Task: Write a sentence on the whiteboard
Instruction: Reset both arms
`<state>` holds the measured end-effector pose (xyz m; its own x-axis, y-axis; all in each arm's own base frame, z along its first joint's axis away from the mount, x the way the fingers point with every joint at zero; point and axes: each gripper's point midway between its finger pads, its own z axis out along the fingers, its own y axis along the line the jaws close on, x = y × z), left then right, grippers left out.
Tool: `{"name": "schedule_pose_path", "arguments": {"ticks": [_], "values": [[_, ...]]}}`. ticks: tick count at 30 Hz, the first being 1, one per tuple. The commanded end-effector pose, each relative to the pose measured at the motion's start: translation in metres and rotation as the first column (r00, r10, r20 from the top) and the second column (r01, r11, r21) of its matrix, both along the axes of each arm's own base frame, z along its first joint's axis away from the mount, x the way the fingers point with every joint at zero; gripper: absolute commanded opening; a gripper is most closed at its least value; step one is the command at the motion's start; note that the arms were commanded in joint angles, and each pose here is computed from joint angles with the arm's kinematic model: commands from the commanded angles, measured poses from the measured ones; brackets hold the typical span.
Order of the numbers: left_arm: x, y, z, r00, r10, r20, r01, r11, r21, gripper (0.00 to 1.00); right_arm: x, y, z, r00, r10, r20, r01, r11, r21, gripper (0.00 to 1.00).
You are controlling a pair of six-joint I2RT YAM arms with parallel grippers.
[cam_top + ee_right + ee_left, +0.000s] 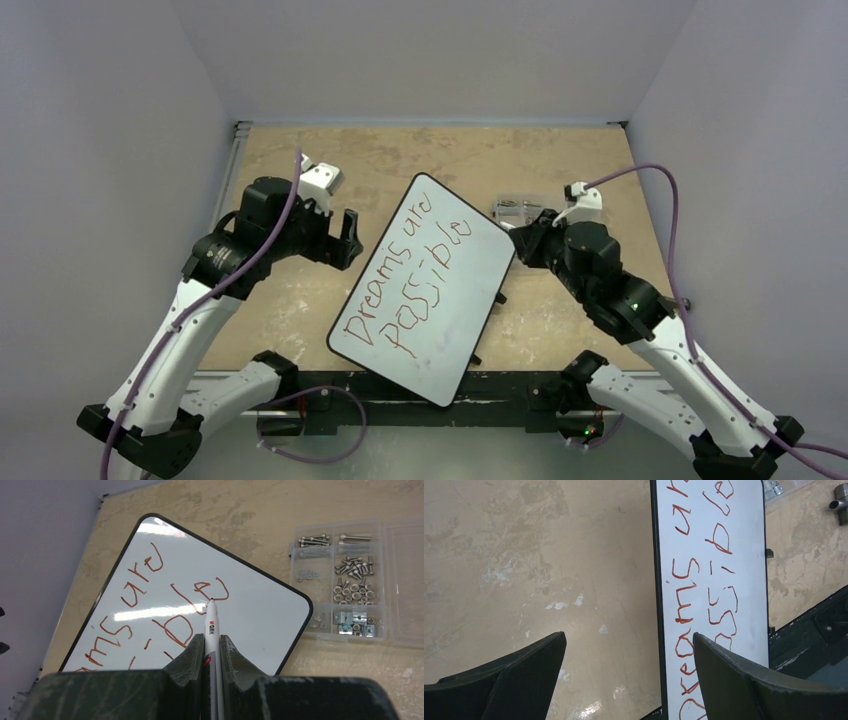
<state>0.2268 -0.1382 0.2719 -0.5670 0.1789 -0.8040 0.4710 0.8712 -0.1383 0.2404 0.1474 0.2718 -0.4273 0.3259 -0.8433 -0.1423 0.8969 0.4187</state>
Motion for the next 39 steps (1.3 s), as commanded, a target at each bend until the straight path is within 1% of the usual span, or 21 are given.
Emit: {"name": "schedule_pose_path", "arguments": {"ticks": [1, 4, 6, 8, 11, 13, 15, 17, 20, 24, 28, 31, 33, 35, 37, 39], "values": [[-0.015, 0.006, 0.014, 0.999, -0.027, -0.033, 0.028, 0.999, 0.031, 0.98, -0.005, -0.008, 0.015, 0.998, -0.001, 0.056, 0.001, 1.000, -0.004, 0.00], [-0.023, 0.012, 0.018, 0.999, 0.002, -0.033, -0.001, 1.000, 0.023, 0.98, -0.011, -0.012, 0.001, 0.999, 0.000, 0.033, 0.001, 1.000, -0.014, 0.00], [-0.026, 0.023, 0.023, 0.998, 0.053, -0.014, -0.053, 0.998, 0.031, 0.98, -0.014, -0.024, -0.011, 0.998, -0.060, -0.006, 0.060, 0.998, -0.018, 0.00], [-0.026, 0.038, 0.029, 0.991, 0.135, 0.015, -0.136, 0.990, 0.047, 0.98, -0.016, -0.036, -0.020, 0.992, -0.122, -0.031, 0.121, 0.992, -0.033, 0.00], [-0.022, 0.060, 0.039, 0.965, 0.255, 0.066, -0.259, 0.963, 0.069, 0.99, -0.020, -0.056, -0.038, 0.968, -0.239, -0.075, 0.236, 0.971, -0.044, 0.00], [-0.017, 0.073, 0.042, 0.941, 0.326, 0.090, -0.334, 0.939, 0.088, 1.00, -0.024, -0.062, -0.058, 0.949, -0.293, -0.119, 0.293, 0.956, -0.023, 0.00], [-0.015, 0.080, 0.041, 0.923, 0.372, 0.098, -0.380, 0.921, 0.088, 1.00, -0.024, -0.064, -0.072, 0.933, -0.327, -0.149, 0.330, 0.944, -0.008, 0.00], [-0.014, 0.080, 0.039, 0.914, 0.392, 0.107, -0.399, 0.915, 0.061, 1.00, -0.025, -0.070, -0.083, 0.910, -0.376, -0.176, 0.378, 0.925, -0.024, 0.00], [-0.011, 0.077, 0.035, 0.911, 0.395, 0.116, -0.401, 0.916, 0.026, 1.00, -0.026, -0.070, -0.100, 0.881, -0.413, -0.229, 0.418, 0.908, -0.029, 0.00], [-0.009, 0.077, 0.028, 0.907, 0.405, 0.115, -0.410, 0.912, 0.022, 1.00, -0.027, -0.079, -0.109, 0.848, -0.471, -0.242, 0.468, 0.881, -0.072, 0.00], [-0.003, 0.069, 0.017, 0.914, 0.391, 0.107, -0.394, 0.919, 0.003, 1.00, -0.020, -0.082, -0.103, 0.843, -0.497, -0.206, 0.495, 0.866, -0.066, 0.00], [0.002, 0.063, 0.010, 0.924, 0.375, 0.080, -0.376, 0.927, -0.003, 1.00, -0.012, -0.080, -0.086, 0.864, -0.479, -0.155, 0.475, 0.878, -0.065, 0.00], [0.005, 0.049, 0.007, 0.951, 0.307, 0.025, -0.307, 0.951, -0.030, 1.00, -0.007, -0.077, -0.071, 0.886, -0.452, -0.108, 0.448, 0.892, -0.059, 0.00], [0.005, 0.026, 0.005, 0.982, 0.186, -0.025, -0.187, 0.981, -0.055, 1.00, -0.004, -0.076, -0.059, 0.897, -0.435, -0.080, 0.432, 0.900, -0.059, 0.00], [0.002, 0.005, 0.004, 0.996, 0.071, -0.061, -0.077, 0.993, -0.094, 0.99, -0.005, -0.074, -0.059, 0.904, -0.419, -0.084, 0.414, 0.908, -0.071, 0.00], [-0.001, -0.008, 0.001, 0.996, -0.006, -0.091, -0.005, 0.992, -0.123, 0.96, -0.008, -0.071, -0.072, 0.905, -0.408, -0.122, 0.401, 0.913, -0.076, 0.00]]}}
